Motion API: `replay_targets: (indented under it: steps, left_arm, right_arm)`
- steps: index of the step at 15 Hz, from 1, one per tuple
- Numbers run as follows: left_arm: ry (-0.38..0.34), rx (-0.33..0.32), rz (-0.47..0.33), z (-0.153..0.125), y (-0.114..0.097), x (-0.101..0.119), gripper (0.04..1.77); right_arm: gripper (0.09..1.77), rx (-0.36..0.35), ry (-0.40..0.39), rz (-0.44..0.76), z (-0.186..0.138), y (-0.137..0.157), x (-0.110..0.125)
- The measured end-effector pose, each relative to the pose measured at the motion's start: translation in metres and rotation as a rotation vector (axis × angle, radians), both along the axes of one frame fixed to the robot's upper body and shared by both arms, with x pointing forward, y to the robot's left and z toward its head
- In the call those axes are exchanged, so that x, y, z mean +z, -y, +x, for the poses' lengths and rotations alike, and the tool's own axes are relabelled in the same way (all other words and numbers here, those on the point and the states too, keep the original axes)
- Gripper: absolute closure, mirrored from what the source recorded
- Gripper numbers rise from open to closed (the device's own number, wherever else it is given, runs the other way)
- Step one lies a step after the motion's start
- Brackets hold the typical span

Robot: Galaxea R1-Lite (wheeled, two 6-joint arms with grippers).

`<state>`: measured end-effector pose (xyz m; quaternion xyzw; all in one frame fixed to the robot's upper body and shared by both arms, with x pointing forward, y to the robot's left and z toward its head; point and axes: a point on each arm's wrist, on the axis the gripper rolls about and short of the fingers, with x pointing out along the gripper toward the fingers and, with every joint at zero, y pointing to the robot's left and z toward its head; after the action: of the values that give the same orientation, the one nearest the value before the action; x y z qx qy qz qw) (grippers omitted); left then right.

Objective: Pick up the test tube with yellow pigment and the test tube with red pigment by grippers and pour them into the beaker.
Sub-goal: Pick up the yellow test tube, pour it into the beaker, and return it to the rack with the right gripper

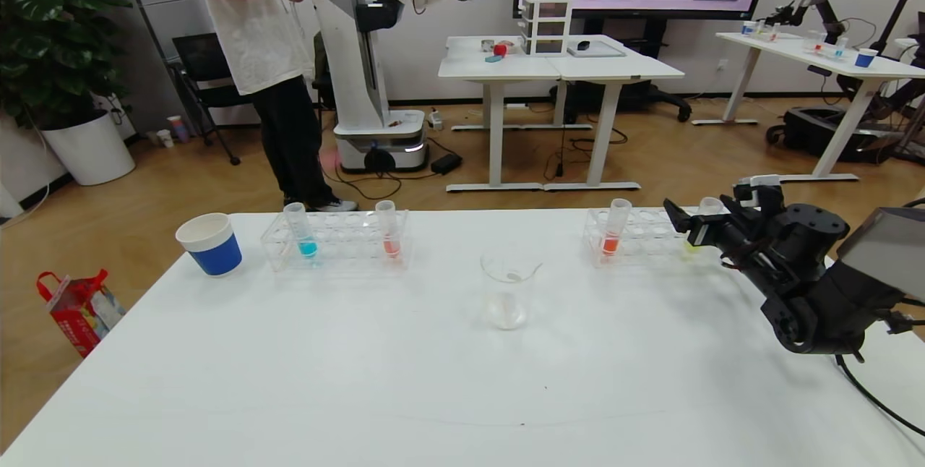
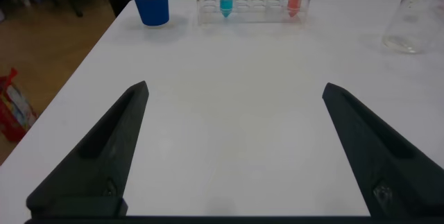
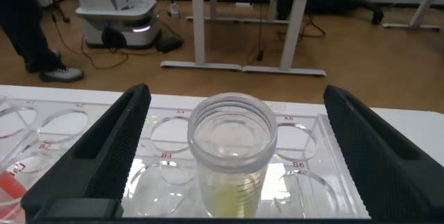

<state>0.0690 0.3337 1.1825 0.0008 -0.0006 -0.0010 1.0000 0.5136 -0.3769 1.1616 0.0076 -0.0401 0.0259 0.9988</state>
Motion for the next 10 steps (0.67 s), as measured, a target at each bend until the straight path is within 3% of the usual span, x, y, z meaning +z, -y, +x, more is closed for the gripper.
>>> replay_targets:
  steps: [3, 4, 5, 7, 8, 9, 10]
  left_arm:
    - [0.0, 0.0, 0.0, 0.0, 0.0, 0.0, 0.06]
    - [0.0, 0.0, 0.0, 0.0, 0.0, 0.0, 0.06]
    - [0.0, 0.0, 0.0, 0.0, 0.0, 0.0, 0.06]
    - [0.0, 0.0, 0.0, 0.0, 0.0, 0.0, 0.06]
    - [0.0, 0.0, 0.0, 0.0, 0.0, 0.0, 0.06]
    - [0.0, -0.001, 0.0, 0.0, 0.0, 0.0, 0.06]
    - [0.0, 0.0, 0.0, 0.0, 0.0, 0.0, 0.06]
  right_arm:
    - [0.13, -0.003, 0.003, 0.0, 0.0034, 0.001, -0.0025]
    - [0.25, -0.003, 0.002, -0.001, 0.0036, 0.0011, -0.0033]
    - [0.52, -0.005, 0.002, -0.001, 0.0036, 0.0016, -0.0037]
    - [1.36, -0.002, -0.001, -0.001, 0.0025, 0.0009, -0.004]
    - [1.43, -0.005, -0.001, -0.001, 0.0016, 0.0014, -0.0033]
    - [1.21, -0.007, 0.001, -0.001, 0.0009, 0.0014, -0.0019]
    - [1.31, -0.006, 0.003, -0.001, -0.0001, 0.0011, 0.0]
